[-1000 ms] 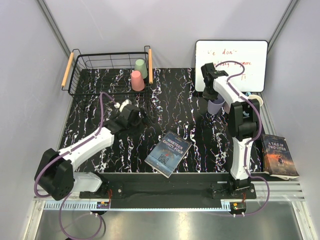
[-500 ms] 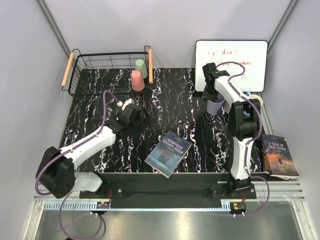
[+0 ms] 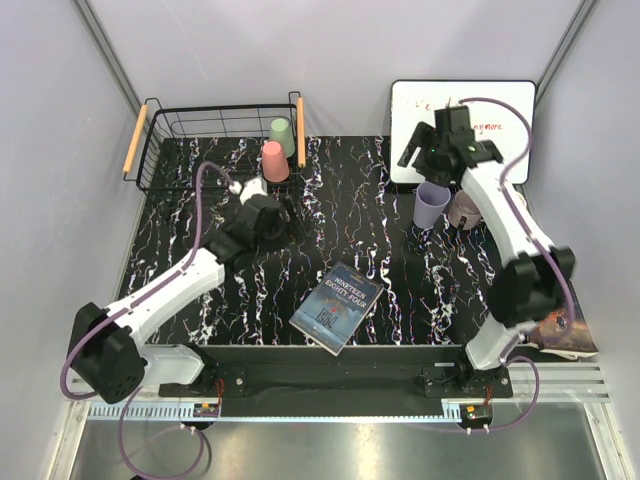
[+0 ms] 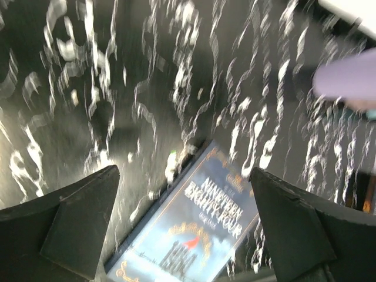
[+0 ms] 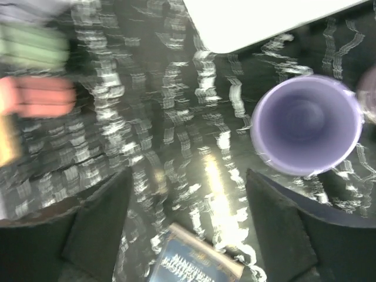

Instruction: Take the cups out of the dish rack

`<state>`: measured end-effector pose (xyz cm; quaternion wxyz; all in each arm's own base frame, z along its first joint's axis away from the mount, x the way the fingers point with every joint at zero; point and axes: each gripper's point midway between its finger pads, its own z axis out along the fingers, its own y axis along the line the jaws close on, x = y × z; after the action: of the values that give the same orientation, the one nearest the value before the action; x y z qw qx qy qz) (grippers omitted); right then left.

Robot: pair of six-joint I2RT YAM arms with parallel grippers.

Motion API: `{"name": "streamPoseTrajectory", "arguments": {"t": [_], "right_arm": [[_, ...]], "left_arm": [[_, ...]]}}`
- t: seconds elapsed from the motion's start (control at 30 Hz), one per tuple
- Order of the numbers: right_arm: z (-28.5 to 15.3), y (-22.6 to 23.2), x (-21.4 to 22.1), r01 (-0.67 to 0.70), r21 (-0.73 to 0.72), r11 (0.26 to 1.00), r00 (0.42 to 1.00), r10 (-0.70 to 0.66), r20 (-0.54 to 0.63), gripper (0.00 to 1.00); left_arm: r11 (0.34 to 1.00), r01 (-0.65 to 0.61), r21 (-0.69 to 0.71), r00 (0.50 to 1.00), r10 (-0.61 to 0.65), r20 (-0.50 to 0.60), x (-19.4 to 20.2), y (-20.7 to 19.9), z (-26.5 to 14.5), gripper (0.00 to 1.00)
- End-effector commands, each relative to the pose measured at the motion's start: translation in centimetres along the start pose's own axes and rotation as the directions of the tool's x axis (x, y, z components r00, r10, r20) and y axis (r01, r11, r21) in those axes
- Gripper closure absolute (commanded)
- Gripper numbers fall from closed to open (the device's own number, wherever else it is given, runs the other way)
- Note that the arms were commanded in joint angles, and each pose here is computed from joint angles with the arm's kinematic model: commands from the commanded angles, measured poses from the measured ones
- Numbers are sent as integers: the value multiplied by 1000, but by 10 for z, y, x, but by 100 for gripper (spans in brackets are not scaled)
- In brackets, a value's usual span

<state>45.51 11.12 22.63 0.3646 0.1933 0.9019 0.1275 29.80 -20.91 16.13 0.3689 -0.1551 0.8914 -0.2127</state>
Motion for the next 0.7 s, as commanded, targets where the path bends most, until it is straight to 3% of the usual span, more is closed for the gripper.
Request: {"name": "streamPoseTrajectory", "arguments": {"t": [0.0,0.07,0.17,0.2,0.3,0.47,0.53,0.67], "right_arm": [[-80,62,-11,22,-356,934,990,30,140,13],[-101,63,6,49,-411,910,987,20,161,11],[-124,71,27,97,-486,868,982,-5,186,11],[-131,78,34,118,-508,853,981,-20,194,11],[-152,82,45,149,-547,824,977,-36,212,11],[-181,89,65,191,-619,762,970,-51,236,11],[-183,90,72,197,-644,739,971,-55,234,11],[-188,89,84,205,-679,705,972,-63,228,11]], "left_arm": [[988,-156,-16,930,152,335,-105,-40,-36,1],[965,-229,-129,878,262,400,-146,-48,-38,1],[951,-240,-193,841,303,448,-197,-65,-43,1],[944,-234,-231,849,314,425,-206,-57,-22,1],[957,-184,-224,843,271,464,-248,-57,-12,1],[934,-184,-305,839,311,446,-288,-41,49,1],[916,-210,-343,852,343,394,-283,-28,90,1],[903,-233,-361,835,376,402,-295,-12,133,1]]}}
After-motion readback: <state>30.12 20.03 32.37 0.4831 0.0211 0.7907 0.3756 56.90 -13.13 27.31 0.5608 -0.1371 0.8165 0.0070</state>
